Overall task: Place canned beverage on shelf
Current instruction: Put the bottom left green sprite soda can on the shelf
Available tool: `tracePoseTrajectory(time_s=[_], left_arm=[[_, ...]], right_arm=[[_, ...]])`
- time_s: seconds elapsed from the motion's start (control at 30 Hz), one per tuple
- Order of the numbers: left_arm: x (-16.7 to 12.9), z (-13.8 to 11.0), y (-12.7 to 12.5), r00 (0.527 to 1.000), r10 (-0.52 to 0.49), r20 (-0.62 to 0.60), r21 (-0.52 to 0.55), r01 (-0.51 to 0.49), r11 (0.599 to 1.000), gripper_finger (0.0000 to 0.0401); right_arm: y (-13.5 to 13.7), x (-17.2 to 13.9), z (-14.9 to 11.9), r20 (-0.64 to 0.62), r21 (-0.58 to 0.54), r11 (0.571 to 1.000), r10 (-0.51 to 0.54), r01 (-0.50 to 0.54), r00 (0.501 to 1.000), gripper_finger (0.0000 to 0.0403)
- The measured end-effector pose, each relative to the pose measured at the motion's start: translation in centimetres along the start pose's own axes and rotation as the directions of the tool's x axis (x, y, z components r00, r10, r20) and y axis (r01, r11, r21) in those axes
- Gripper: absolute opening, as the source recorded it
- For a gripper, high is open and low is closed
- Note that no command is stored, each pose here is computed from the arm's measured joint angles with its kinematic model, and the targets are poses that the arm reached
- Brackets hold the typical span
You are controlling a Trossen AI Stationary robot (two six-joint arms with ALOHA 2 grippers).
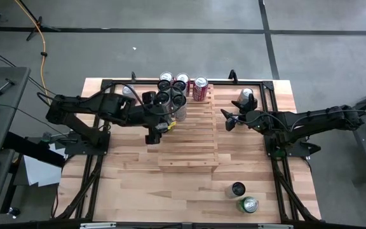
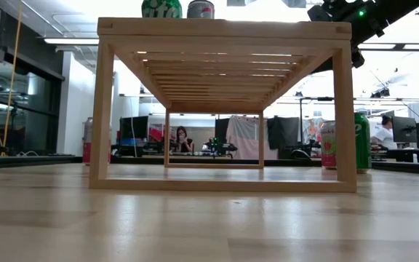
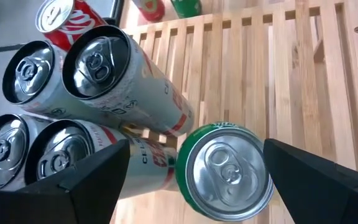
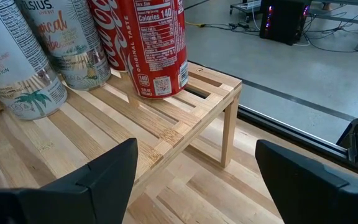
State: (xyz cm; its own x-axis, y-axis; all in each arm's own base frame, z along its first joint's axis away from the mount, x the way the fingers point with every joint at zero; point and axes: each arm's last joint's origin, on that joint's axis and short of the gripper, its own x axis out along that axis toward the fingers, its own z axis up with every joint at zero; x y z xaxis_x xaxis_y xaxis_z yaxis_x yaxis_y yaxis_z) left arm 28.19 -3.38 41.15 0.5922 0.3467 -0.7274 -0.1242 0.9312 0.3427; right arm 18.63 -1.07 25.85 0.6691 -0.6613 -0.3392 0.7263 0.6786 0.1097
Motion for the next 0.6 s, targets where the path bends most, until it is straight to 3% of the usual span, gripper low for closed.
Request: tracePoseTrajectory(time_s=[0.13, 0.43, 0.6], left_arm=[[-0.3, 0.0, -0.4, 1.000, -0.012, 0.008, 0.014, 0.012, 1.000, 0.0358], [-3.9, -0.8, -1.9, 0.991, -0.086, 0.104, 0.068, 0.080, 0.995, 0.0356], [-5.2, -1.5, -4.1, 0.982, -0.138, 0.127, 0.100, 0.126, 0.987, 0.0323]], right_arm=[[0.0, 0.0, 0.0, 0.000, -0.001, 1.000, 0.000, 0.000, 1.000, 0.0311], [0.0, 0.0, 0.0, 0.000, -0.001, 1.000, 0.000, 0.000, 1.000, 0.0311], [0.0, 0.0, 0.0, -0.003, 0.000, 1.000, 0.004, -0.004, 1.000, 0.0311]])
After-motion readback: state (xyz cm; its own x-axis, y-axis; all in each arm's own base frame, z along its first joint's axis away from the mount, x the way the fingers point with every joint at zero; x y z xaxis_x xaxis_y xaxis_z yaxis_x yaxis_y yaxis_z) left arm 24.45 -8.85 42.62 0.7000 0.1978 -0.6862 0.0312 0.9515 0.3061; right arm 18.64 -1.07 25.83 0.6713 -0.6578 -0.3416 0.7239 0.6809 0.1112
